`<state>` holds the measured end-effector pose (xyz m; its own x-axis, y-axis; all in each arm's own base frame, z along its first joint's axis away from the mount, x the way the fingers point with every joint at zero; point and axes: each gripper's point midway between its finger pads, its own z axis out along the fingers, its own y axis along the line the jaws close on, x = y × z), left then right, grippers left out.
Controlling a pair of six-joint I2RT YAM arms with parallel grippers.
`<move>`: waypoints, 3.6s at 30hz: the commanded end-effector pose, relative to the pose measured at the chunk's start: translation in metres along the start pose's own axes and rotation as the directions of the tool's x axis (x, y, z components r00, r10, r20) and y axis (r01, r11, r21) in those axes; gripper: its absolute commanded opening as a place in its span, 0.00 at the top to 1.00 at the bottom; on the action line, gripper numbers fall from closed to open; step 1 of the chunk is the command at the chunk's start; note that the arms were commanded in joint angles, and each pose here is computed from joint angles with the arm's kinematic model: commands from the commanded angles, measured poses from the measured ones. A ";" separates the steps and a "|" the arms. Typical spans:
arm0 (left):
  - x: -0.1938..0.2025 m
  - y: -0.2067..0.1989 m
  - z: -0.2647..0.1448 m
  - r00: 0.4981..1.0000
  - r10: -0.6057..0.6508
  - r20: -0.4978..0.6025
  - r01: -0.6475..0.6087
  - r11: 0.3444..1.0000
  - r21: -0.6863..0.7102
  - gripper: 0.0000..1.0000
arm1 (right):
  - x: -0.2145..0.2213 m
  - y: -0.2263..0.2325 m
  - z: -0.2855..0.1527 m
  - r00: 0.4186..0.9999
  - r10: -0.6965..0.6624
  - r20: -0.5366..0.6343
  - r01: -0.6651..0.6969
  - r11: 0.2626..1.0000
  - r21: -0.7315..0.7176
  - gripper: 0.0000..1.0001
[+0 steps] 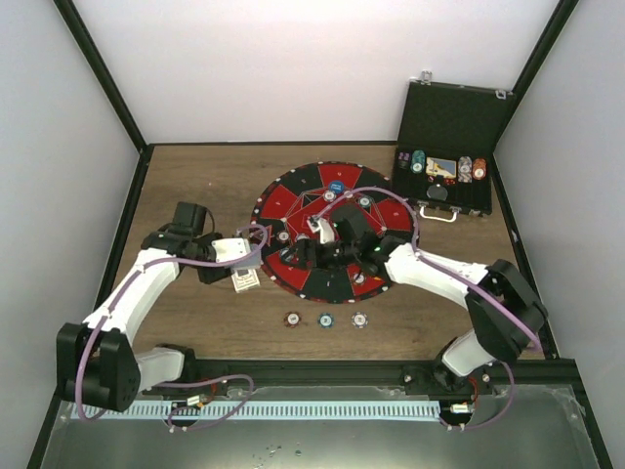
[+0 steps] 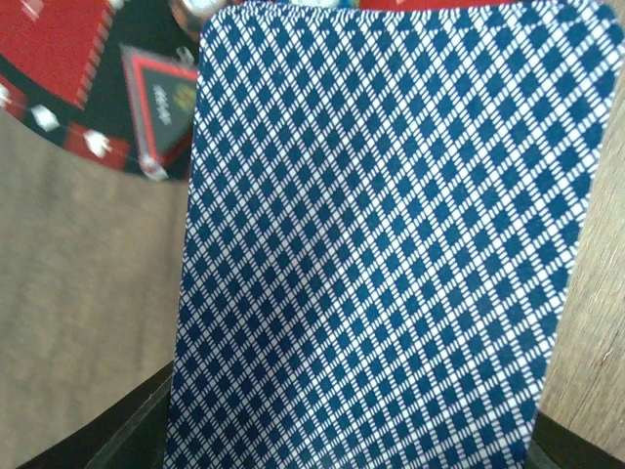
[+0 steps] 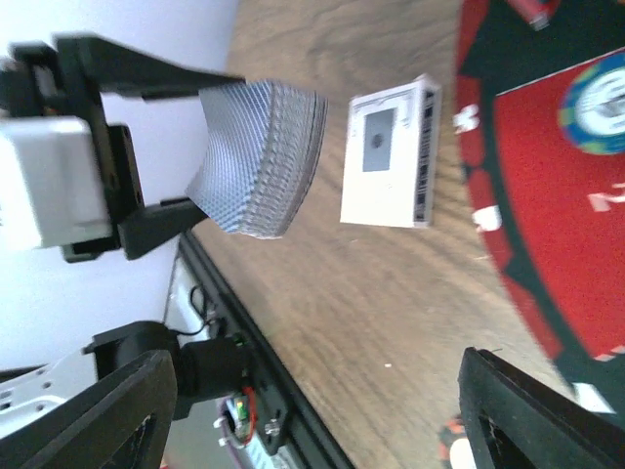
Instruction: Distribute texas hold em gaming equipment
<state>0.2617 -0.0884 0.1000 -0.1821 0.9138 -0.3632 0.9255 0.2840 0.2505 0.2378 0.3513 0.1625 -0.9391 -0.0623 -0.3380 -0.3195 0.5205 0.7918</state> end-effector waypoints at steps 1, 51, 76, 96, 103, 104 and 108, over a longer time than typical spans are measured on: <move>-0.041 0.001 -0.034 0.986 0.033 0.164 -0.033 0.999 0.000 0.96 | 0.005 0.042 0.017 0.999 -0.002 -0.047 -0.006 0.983 -0.181 0.18; -0.067 -0.040 -0.081 0.884 0.379 0.274 -0.347 0.924 -0.159 0.02 | 0.017 0.108 0.051 0.987 0.087 -0.137 -0.140 0.882 -0.451 0.93; -0.074 -0.068 -0.081 0.892 0.286 0.350 -0.337 0.937 0.091 0.22 | 0.026 0.122 0.046 0.984 0.068 -0.166 -0.140 0.870 -0.472 0.93; -0.077 -0.070 -0.081 0.892 0.260 0.369 -0.320 0.941 0.110 0.35 | 0.030 0.125 0.048 0.981 0.066 -0.185 -0.149 0.861 -0.487 0.93; -0.077 -0.070 -0.080 0.896 0.245 0.369 -0.307 0.944 0.119 0.31 | 0.033 0.126 0.048 0.979 0.062 -0.192 -0.150 0.858 -0.491 0.93; -0.077 -0.071 -0.080 0.896 0.241 0.373 -0.304 0.945 0.120 0.28 | 0.033 0.126 0.048 0.980 0.061 -0.192 -0.150 0.858 -0.492 0.93; -0.081 -0.072 -0.082 0.895 0.213 0.391 -0.283 0.950 0.130 0.22 | 0.034 0.127 0.046 0.980 0.059 -0.192 -0.149 0.854 -0.499 0.93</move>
<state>0.1863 -0.1478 0.1741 0.1543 0.8110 -0.5643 0.9717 -0.0212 0.2352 0.1784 0.4491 0.1991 -0.9764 -0.1757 -0.1252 -0.1469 0.1164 0.9823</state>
